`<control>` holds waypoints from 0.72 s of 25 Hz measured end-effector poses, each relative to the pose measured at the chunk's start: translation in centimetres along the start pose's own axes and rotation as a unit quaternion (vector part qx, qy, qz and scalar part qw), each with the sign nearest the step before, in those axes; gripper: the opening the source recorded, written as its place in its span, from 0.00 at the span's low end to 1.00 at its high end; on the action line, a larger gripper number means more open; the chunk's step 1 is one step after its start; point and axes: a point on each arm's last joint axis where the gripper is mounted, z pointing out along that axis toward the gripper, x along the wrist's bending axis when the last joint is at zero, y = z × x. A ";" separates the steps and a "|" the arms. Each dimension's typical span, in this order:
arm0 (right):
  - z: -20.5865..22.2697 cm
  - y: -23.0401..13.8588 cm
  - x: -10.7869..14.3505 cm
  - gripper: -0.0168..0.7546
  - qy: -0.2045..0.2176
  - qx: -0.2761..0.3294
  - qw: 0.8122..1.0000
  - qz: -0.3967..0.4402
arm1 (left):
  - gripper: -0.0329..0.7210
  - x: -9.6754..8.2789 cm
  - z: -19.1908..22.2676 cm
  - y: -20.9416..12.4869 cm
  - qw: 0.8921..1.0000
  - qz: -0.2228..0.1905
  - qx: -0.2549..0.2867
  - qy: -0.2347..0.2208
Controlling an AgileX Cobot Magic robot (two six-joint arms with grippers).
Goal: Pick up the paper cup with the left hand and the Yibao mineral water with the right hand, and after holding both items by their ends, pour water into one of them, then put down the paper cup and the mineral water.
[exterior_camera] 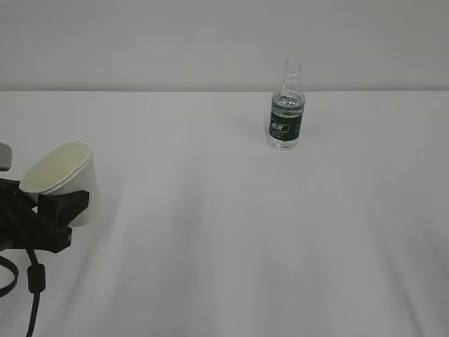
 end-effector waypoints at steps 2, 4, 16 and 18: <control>0.4 0.0 -0.1 0.79 -0.001 0.003 1.000 0.000 | 0.55 0.0 0.0 0.0 1.000 0.000 -0.001 0.000; 0.7 0.1 -0.1 0.79 -0.004 0.003 1.000 -0.001 | 0.55 0.0 0.0 0.1 1.000 0.000 -0.003 0.000; 2.9 0.1 -0.5 0.79 -0.012 0.020 1.000 0.005 | 0.55 0.0 0.0 0.1 1.000 0.000 -0.003 0.000; 3.0 0.1 -0.5 0.79 -0.013 0.018 1.000 0.005 | 0.55 0.0 0.0 0.1 1.000 0.000 -0.003 0.000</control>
